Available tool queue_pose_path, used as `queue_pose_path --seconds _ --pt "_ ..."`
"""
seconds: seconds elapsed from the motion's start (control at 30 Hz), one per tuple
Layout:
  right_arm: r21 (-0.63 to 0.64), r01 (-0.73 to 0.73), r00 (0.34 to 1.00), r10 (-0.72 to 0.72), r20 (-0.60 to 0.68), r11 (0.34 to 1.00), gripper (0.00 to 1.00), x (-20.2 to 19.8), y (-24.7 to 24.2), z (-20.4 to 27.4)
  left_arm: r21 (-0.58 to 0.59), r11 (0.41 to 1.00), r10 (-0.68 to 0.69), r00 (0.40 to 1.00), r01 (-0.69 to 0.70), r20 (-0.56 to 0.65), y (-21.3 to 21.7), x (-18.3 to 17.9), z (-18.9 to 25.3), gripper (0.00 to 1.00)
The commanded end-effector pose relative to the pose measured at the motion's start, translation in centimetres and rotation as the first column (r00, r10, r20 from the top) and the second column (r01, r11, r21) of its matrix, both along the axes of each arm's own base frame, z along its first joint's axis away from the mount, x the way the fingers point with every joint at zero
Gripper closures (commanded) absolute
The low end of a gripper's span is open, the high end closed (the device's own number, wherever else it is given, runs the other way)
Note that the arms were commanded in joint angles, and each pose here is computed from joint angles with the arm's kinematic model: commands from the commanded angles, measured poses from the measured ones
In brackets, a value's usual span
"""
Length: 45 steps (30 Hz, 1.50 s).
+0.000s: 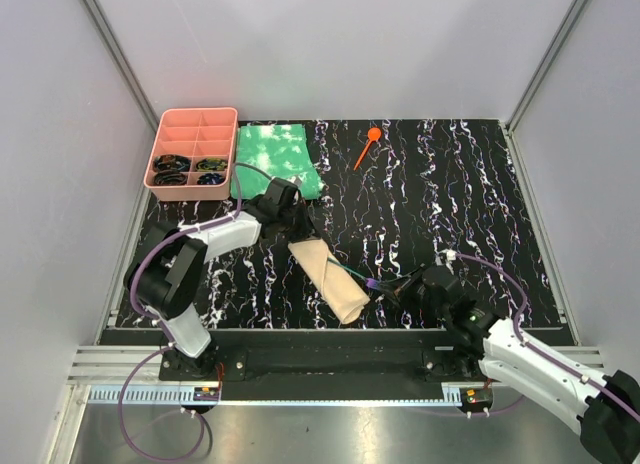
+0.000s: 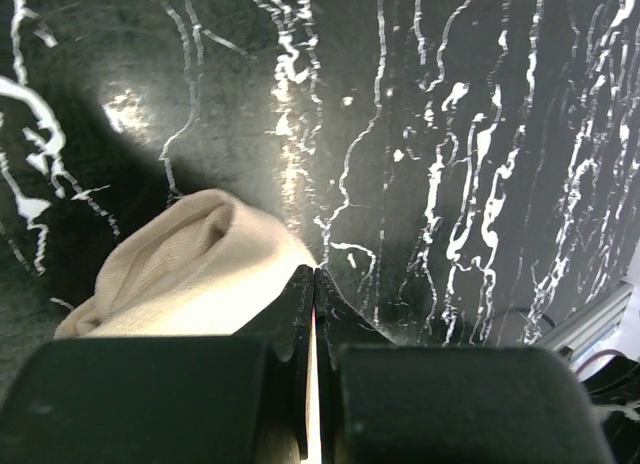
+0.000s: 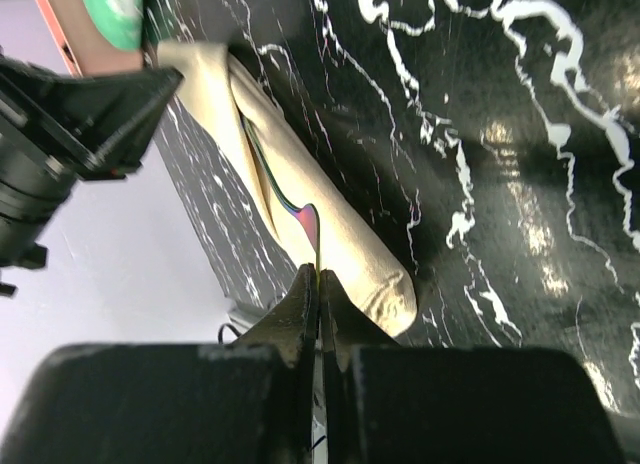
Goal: Fold the napkin into a case and place the utensils inside
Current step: Insert the fork into the folded napkin.
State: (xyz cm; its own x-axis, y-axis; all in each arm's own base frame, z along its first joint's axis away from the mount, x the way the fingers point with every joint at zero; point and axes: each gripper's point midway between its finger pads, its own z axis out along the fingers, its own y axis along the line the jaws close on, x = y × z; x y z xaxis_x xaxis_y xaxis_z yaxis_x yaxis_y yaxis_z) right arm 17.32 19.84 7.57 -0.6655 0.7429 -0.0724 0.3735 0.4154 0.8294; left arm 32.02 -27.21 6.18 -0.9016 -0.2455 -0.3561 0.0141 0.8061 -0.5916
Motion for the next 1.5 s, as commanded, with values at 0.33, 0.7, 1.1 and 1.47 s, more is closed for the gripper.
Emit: queue_pose_path --seconds 0.33,0.7,1.1,1.47 --pt "0.108 0.069 0.991 -0.08 0.106 0.992 1.0 2.9 2.4 0.7 0.005 0.996 0.09 0.993 -0.09 0.077 1.2 0.6 1.0 1.0" --pt "0.139 0.101 0.989 -0.115 0.095 0.985 0.96 3.2 3.6 0.5 0.053 0.986 0.153 0.983 -0.159 0.103 3.3 0.8 1.6 1.0" --pt "0.145 0.062 0.994 -0.075 0.084 0.987 1.0 2.9 4.9 -0.7 0.154 0.966 0.201 0.978 -0.207 0.052 5.9 3.0 -1.0 1.0" --pt "0.2 0.076 0.987 -0.102 0.121 0.977 1.0 4.1 6.1 0.0 0.144 0.97 0.193 0.981 -0.196 0.031 5.7 2.6 -1.7 1.0"
